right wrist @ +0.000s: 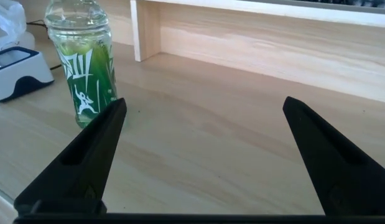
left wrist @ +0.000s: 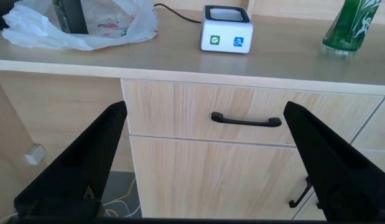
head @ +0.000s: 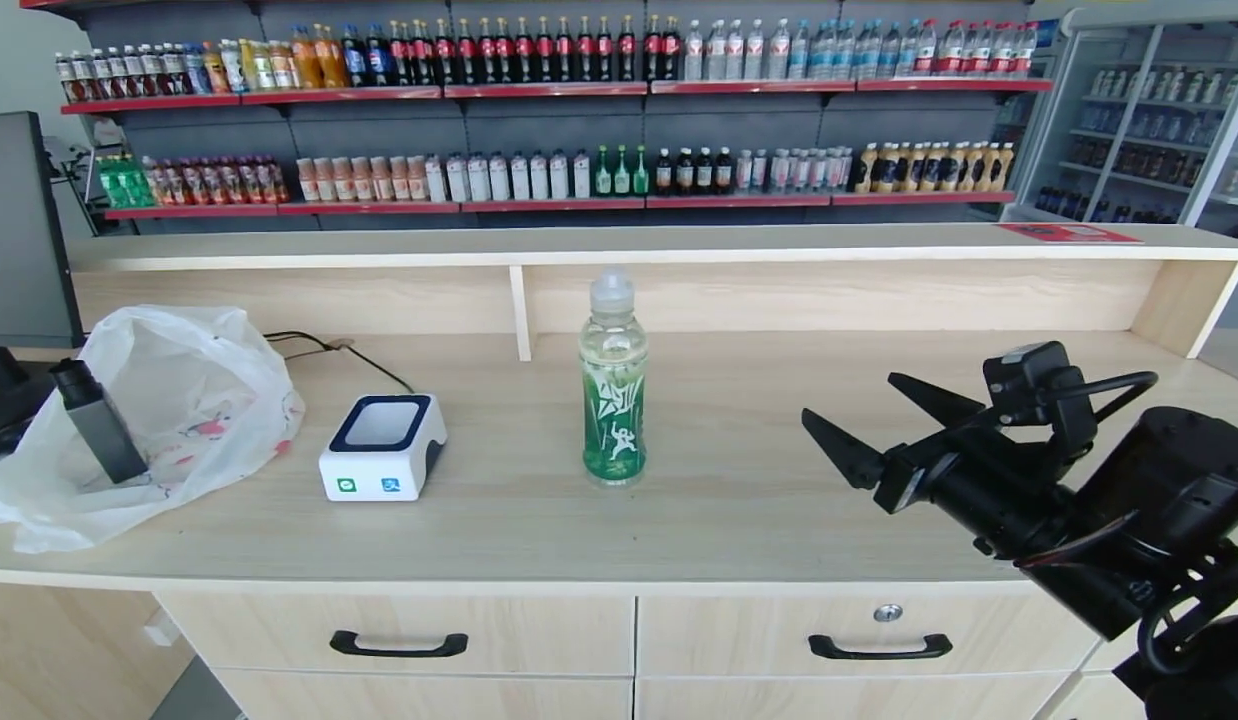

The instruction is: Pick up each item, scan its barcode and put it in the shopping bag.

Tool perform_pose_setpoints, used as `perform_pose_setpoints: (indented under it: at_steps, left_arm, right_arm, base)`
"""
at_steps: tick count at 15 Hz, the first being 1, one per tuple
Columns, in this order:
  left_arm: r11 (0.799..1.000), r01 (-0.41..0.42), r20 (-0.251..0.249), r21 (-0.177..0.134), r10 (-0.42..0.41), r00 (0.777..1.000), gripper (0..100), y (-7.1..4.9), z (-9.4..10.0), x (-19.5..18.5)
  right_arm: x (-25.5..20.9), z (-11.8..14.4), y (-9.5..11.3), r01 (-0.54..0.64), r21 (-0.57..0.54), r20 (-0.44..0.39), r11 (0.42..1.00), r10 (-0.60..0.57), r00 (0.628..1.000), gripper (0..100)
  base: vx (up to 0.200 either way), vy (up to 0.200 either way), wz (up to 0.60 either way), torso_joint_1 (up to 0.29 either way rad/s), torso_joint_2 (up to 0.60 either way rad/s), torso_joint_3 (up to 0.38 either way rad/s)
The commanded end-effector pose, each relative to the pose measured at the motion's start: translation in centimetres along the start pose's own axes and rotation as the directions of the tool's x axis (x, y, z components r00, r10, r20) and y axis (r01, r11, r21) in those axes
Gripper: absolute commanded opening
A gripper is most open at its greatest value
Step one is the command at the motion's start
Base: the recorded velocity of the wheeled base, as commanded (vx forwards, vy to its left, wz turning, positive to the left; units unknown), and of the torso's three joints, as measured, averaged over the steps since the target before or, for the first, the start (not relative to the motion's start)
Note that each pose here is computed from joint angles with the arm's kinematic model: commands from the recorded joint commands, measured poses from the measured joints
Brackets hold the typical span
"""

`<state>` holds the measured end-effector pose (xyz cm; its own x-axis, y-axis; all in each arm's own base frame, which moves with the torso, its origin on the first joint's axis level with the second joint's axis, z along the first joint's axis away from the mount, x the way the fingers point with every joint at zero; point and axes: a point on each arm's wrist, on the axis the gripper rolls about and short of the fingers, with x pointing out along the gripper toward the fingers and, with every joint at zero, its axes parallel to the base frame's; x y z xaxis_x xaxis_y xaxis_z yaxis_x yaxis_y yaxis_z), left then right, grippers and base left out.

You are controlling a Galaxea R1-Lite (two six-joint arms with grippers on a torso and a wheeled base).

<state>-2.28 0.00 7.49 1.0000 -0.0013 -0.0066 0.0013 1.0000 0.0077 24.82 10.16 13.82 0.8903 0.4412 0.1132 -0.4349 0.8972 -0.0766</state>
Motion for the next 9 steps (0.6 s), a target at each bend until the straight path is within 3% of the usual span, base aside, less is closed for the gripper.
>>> perform_pose_setpoints:
  at_steps: [1, 7, 9]
  left_arm:
    - [1.000, -0.001, 0.000, 0.000, 0.001, 1.000, 100, 0.0, 0.0, 0.0]
    - [1.000, 0.000, 0.000, 0.000, 0.000, 1.000, 100, 0.0, 0.0, 0.0]
    - [1.000, 0.000, 0.000, 0.000, 0.000, 1.000, 100, 0.0, 0.0, 0.0]
  right_arm:
    - [0.2, -0.2, 0.0, -0.002, 0.000, -0.005, 1.000, 0.002, 1.000, 100]
    - [1.4, -0.2, -0.1, 0.002, -0.004, 0.016, 1.000, -0.002, 1.000, 100]
    - [2.2, 0.0, -0.2, 0.043, -0.002, 0.035, 0.999, -0.043, 0.998, 100]
  base:
    - [0.000, 0.200, 0.00, 0.002, 0.01, 0.002]
    - [0.000, 0.200, 0.00, 0.005, 0.00, 0.004]
    - [0.000, 0.000, 0.00, 0.000, 0.00, 0.000]
